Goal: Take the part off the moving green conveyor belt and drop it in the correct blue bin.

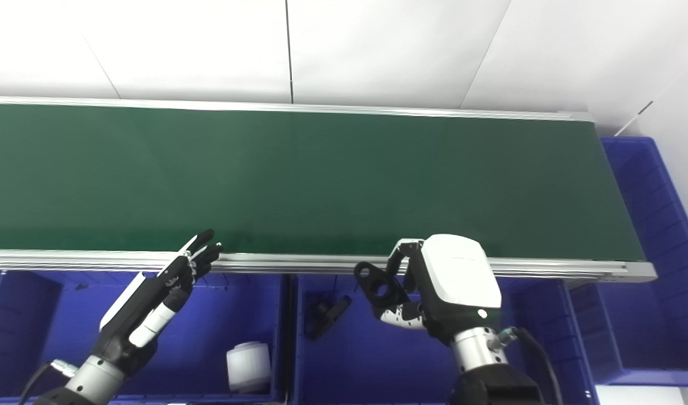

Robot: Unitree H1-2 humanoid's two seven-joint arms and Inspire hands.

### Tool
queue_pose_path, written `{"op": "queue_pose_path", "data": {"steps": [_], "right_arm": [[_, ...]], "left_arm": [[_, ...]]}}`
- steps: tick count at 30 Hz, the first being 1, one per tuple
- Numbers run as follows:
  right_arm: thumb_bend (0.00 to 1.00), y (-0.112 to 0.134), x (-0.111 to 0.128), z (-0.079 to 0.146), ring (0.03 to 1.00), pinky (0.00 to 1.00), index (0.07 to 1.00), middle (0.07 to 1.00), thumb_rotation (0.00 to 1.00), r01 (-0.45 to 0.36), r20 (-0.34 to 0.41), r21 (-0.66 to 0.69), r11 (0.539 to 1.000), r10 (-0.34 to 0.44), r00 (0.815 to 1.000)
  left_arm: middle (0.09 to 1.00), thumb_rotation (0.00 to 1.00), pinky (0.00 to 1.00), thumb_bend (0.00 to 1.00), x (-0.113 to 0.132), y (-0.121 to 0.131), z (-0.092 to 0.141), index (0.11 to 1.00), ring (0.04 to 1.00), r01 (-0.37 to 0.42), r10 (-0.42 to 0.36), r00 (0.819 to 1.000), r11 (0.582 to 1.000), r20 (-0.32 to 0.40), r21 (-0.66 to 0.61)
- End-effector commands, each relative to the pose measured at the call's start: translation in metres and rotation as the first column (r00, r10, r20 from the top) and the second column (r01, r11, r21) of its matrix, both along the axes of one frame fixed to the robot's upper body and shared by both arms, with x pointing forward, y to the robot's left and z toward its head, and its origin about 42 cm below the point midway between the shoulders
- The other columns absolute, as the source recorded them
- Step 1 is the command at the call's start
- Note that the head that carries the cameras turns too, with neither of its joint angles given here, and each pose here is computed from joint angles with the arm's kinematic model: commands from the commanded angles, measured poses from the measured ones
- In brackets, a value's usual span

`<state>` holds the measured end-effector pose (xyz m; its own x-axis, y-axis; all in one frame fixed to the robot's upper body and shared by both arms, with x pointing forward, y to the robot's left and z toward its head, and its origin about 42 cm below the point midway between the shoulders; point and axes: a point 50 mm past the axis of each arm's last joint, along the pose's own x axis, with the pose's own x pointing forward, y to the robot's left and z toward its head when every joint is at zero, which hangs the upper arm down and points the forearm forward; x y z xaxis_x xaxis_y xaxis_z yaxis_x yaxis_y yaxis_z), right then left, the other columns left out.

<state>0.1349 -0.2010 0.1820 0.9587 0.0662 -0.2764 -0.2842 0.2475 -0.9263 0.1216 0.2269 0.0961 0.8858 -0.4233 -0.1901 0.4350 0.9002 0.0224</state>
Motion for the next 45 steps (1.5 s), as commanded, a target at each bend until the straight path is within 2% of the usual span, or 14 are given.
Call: {"op": "queue_pose_path", "data": {"steps": [1, 6, 13, 14, 15, 17, 19, 23, 34, 38, 39, 41, 43, 45], "right_arm": [[0.51, 0.003, 0.004, 0.002, 0.233, 0.16, 0.490, 0.344, 0.14, -0.023, 0.020, -0.067, 0.997, 0.024, 0.999], [0.51, 0.007, 0.012, -0.007, 0.220, 0.15, 0.489, 0.332, 0.13, -0.005, -0.035, -0.103, 0.995, 0.001, 0.999], [0.52, 0.009, 0.012, -0.005, 0.267, 0.18, 0.493, 0.397, 0.16, 0.020, -0.030, -0.176, 0.984, -0.026, 0.999], [0.74, 0.009, 0.012, -0.004, 0.313, 0.22, 0.566, 0.438, 0.31, 0.021, -0.030, -0.189, 0.982, -0.028, 0.999], [0.83, 0.009, 0.012, -0.004, 0.343, 0.25, 0.595, 0.463, 0.37, 0.020, -0.031, -0.201, 0.979, -0.027, 0.999], [0.94, 0.008, 0.012, -0.004, 0.431, 0.35, 0.633, 0.543, 0.47, 0.016, -0.035, -0.215, 0.976, -0.025, 0.999], [0.98, 0.008, 0.012, -0.003, 0.484, 0.40, 0.655, 0.597, 0.52, 0.008, -0.046, -0.229, 0.973, -0.019, 0.999], [1.00, 0.006, 0.011, -0.003, 0.619, 0.53, 0.690, 0.702, 0.61, -0.008, -0.071, -0.236, 0.972, -0.010, 0.997], [1.00, 0.012, 0.006, 0.005, 0.628, 0.52, 0.690, 0.722, 0.62, -0.037, -0.074, -0.161, 0.986, 0.026, 0.997], [1.00, 0.021, 0.002, 0.012, 0.612, 0.49, 0.661, 0.693, 0.60, -0.041, -0.001, 0.019, 0.999, 0.041, 0.999], [0.97, 0.025, 0.000, 0.014, 0.598, 0.48, 0.649, 0.675, 0.59, -0.038, 0.025, 0.121, 0.992, 0.035, 0.999], [0.85, 0.030, -0.003, 0.015, 0.542, 0.44, 0.632, 0.614, 0.69, -0.032, 0.055, 0.261, 0.965, 0.019, 0.998], [0.79, 0.037, -0.006, 0.012, 0.509, 0.41, 0.625, 0.589, 0.73, -0.004, 0.051, 0.434, 0.901, -0.021, 0.998], [0.76, 0.048, -0.012, 0.008, 0.491, 0.40, 0.626, 0.575, 0.73, 0.047, 0.007, 0.649, 0.759, -0.069, 0.998]], "left_arm": [[0.942, 0.81, 1.00, 0.70, 0.003, 0.001, 0.010, 0.987, 0.968, 0.016, -0.015, 0.999, 1.000, 0.043, -0.011], [0.938, 0.80, 1.00, 0.71, 0.003, 0.000, 0.013, 0.984, 0.967, 0.012, -0.011, 0.999, 1.000, 0.033, -0.019], [0.935, 0.81, 1.00, 0.71, 0.004, -0.001, 0.013, 0.984, 0.962, 0.016, -0.015, 0.999, 1.000, 0.040, -0.019], [0.936, 0.81, 1.00, 0.71, 0.004, -0.001, 0.013, 0.986, 0.964, 0.017, -0.016, 0.999, 1.000, 0.040, -0.018], [0.937, 0.81, 1.00, 0.72, 0.004, -0.001, 0.014, 0.987, 0.964, 0.019, -0.018, 0.999, 1.000, 0.038, -0.018], [0.939, 0.81, 1.00, 0.72, 0.005, -0.002, 0.014, 0.989, 0.969, 0.021, -0.020, 0.999, 1.000, 0.036, -0.019], [0.939, 0.81, 1.00, 0.72, 0.005, -0.002, 0.014, 0.989, 0.970, 0.022, -0.021, 0.999, 1.000, 0.035, -0.020], [0.934, 0.81, 1.00, 0.72, 0.005, -0.004, 0.014, 0.986, 0.964, 0.021, -0.021, 0.999, 1.000, 0.037, -0.022], [0.941, 0.81, 1.00, 0.72, 0.005, -0.006, 0.014, 0.995, 0.977, 0.032, -0.031, 0.999, 0.999, 0.031, -0.032], [0.939, 0.81, 1.00, 0.72, 0.004, -0.007, 0.015, 0.990, 0.971, 0.030, -0.029, 0.999, 0.999, 0.028, -0.025], [0.941, 0.81, 1.00, 0.73, 0.004, -0.008, 0.015, 0.991, 0.973, 0.031, -0.031, 0.999, 0.999, 0.027, -0.023], [0.945, 0.82, 1.00, 0.73, 0.003, -0.009, 0.014, 0.991, 0.976, 0.032, -0.032, 0.999, 0.999, 0.026, -0.020], [0.946, 0.82, 1.00, 0.72, 0.002, -0.010, 0.013, 0.988, 0.977, 0.033, -0.032, 0.999, 0.999, 0.028, -0.020], [0.942, 0.82, 1.00, 0.71, 0.000, -0.012, 0.011, 0.982, 0.972, 0.033, -0.032, 0.999, 0.999, 0.025, -0.023]]}}
